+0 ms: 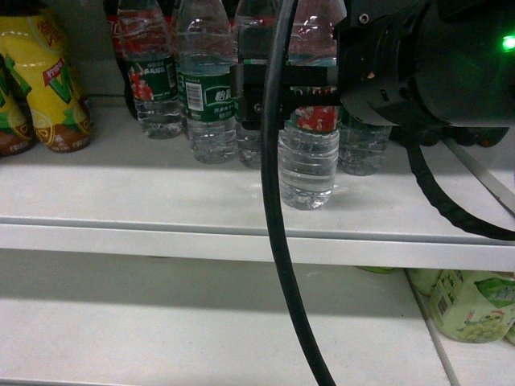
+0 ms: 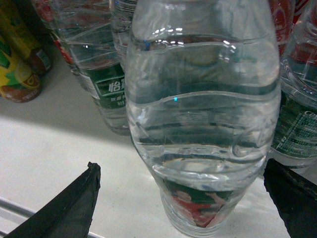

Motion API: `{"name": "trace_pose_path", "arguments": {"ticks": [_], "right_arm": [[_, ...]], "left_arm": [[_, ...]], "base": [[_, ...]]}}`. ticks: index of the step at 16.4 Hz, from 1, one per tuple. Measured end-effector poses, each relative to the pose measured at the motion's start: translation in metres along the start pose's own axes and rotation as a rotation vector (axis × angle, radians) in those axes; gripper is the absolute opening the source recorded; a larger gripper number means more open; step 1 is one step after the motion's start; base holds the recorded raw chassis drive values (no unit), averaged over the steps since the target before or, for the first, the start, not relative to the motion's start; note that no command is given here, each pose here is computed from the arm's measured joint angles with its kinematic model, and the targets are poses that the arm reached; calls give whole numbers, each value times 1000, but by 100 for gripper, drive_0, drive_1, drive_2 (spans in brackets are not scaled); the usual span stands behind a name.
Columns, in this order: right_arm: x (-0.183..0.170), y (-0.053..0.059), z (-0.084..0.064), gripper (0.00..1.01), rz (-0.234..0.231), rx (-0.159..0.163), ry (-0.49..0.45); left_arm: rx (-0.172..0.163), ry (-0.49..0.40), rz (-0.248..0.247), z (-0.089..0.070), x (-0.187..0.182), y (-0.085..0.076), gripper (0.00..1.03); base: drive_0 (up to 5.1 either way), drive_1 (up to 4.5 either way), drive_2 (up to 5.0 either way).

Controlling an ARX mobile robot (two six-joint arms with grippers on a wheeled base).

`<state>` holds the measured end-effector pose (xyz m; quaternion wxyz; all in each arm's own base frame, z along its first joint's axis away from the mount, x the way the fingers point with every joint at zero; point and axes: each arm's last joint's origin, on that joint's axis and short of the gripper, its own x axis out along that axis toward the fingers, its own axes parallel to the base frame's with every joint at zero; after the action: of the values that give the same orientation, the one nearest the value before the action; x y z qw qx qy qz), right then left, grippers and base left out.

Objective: Move water from second to third shelf

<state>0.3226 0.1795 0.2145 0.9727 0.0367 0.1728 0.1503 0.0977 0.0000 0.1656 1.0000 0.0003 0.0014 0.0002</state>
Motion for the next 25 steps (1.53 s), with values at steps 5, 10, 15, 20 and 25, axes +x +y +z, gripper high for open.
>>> {"name": "trace_pose_path", "arguments": {"ticks": [5,10,15,20,25], "right_arm": [[19,2,-2,95,-53,2,10],[9,5,0,41,-28,18,-3],[-62,-15,-1,37,45,29,-21],[-134,-79,0,37,-69,44,-78],[-183,-112,-17,37,-116,57,-41]], "left_arm": [[0,0,0,0,0,0,98],[0,0,0,0,0,0,98],[0,0,0,0,0,0,98],[0,0,0,0,0,0,98],[0,0,0,0,0,0,98]], "base": [[0,0,0],[0,0,0],[0,0,0],[0,0,0],[0,0,0]]}}
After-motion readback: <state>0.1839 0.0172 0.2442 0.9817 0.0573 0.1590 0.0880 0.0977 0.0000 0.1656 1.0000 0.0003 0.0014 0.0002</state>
